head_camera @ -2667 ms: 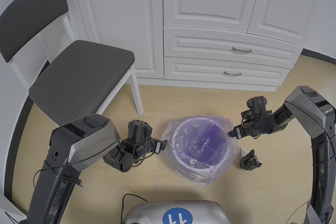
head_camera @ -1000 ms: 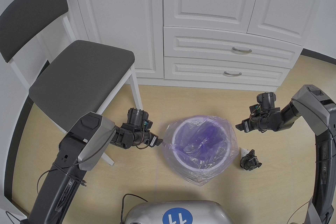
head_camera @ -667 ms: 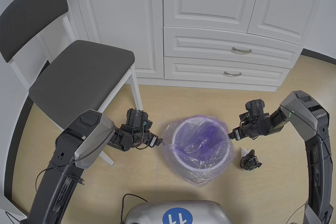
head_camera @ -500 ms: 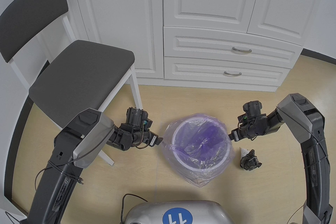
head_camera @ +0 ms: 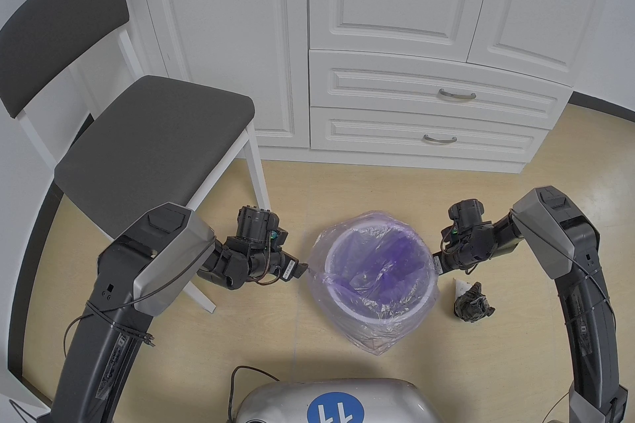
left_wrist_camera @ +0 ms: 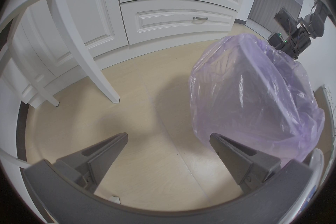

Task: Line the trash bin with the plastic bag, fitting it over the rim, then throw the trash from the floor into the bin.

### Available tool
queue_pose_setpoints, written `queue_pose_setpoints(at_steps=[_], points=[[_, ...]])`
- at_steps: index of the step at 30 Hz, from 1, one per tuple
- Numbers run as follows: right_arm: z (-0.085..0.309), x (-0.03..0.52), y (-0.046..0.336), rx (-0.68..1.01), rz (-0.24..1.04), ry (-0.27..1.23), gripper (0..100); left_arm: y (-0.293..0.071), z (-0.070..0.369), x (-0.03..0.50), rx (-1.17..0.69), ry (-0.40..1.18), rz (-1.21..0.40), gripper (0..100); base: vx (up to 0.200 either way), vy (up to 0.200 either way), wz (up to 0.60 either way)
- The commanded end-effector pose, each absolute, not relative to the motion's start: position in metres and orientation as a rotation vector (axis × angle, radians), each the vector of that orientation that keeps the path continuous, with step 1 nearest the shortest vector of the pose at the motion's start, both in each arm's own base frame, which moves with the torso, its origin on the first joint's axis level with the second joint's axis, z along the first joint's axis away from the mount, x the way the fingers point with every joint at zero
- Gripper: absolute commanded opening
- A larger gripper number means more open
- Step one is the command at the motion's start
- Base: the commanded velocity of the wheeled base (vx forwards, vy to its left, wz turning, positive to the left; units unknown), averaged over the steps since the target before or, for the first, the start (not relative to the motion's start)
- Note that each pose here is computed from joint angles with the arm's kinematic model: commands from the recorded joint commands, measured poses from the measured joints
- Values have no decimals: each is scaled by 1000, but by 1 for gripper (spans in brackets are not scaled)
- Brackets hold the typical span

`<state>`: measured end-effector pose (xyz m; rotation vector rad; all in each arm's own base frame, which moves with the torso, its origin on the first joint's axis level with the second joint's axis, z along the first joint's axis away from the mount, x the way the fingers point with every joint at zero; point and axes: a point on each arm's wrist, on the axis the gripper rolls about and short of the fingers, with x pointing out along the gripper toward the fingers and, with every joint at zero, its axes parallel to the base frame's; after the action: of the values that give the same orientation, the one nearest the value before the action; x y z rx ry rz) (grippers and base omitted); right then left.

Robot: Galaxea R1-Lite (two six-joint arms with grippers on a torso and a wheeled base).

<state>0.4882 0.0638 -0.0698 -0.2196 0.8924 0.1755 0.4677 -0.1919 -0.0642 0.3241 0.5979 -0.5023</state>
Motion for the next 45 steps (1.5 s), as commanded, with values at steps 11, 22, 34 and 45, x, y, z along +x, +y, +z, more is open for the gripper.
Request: queue_pose_setpoints(at_steps=[11,22,34,45], points=[[46,454,64,-285,4,634,100,-149,-30,387,213,489,-343,100,0,0,0],[93,361,147,-323,242,377,100,-71,4,319,97,340,-283,100,0,0,0],[39,342,156,-372,337,535,100,-74,5,312,106,308,-297,100,0,0,0],[-20,367,153,-510,269,496,100,-74,6,310,108,301,-302,100,0,0,0]])
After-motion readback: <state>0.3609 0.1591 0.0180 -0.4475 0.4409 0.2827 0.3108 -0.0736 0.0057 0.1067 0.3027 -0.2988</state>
